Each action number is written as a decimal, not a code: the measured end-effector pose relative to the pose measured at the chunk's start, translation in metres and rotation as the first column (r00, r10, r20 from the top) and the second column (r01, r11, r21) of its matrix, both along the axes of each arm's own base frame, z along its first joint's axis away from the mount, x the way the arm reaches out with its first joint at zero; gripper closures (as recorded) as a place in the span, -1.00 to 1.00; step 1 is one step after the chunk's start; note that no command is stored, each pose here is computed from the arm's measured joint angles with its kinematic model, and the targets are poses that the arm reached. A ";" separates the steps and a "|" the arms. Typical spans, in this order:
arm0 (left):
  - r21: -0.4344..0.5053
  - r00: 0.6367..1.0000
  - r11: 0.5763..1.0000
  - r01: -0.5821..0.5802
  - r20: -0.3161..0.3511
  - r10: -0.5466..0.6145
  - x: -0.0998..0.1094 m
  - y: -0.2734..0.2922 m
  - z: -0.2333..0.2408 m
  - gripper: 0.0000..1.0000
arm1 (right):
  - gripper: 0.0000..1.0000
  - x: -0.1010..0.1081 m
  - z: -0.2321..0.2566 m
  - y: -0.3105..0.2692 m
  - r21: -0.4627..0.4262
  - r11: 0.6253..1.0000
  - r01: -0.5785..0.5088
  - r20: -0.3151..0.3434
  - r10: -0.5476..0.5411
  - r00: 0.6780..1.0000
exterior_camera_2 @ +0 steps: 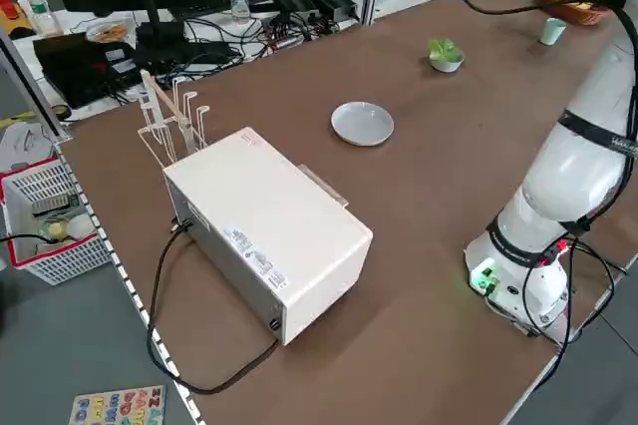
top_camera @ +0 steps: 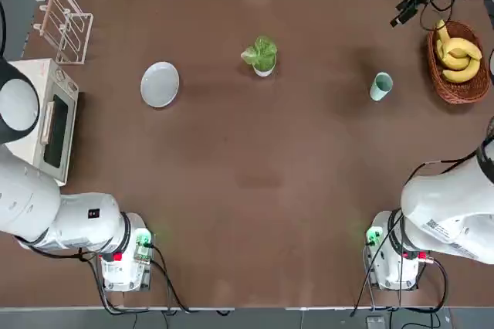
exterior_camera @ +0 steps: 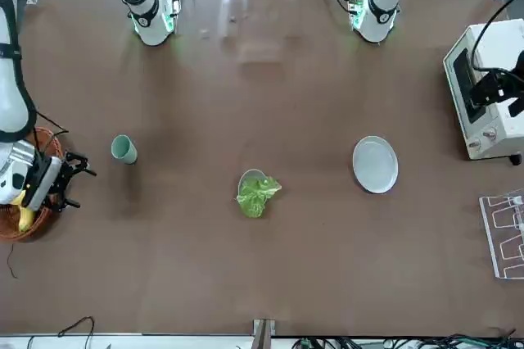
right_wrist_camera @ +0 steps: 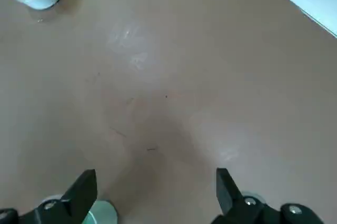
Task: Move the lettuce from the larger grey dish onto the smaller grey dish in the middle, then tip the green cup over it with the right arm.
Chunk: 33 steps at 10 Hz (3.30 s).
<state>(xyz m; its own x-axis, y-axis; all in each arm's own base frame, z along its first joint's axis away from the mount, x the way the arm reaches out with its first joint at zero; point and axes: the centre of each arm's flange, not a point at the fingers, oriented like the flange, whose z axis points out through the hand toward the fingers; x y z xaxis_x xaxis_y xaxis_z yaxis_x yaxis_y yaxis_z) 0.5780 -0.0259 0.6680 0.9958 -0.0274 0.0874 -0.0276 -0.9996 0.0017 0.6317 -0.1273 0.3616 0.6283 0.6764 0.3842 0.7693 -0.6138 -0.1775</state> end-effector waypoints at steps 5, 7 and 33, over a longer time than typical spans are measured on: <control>0.001 1.000 1.000 0.017 0.010 -0.017 -0.009 -0.009 0.011 -1.00 | -1.00 -0.005 0.042 0.030 -0.061 0.915 0.399 -0.142 -0.403 0.904; 0.002 1.000 1.000 0.016 0.016 -0.016 -0.012 -0.009 0.016 -1.00 | -1.00 -0.006 0.056 0.044 -0.079 0.850 0.521 -0.184 -0.526 0.830; 0.006 0.998 1.000 -0.003 -0.061 0.003 -0.018 0.002 0.007 -1.00 | -1.00 -0.064 0.256 0.123 -0.383 0.641 0.665 -0.082 -0.740 0.667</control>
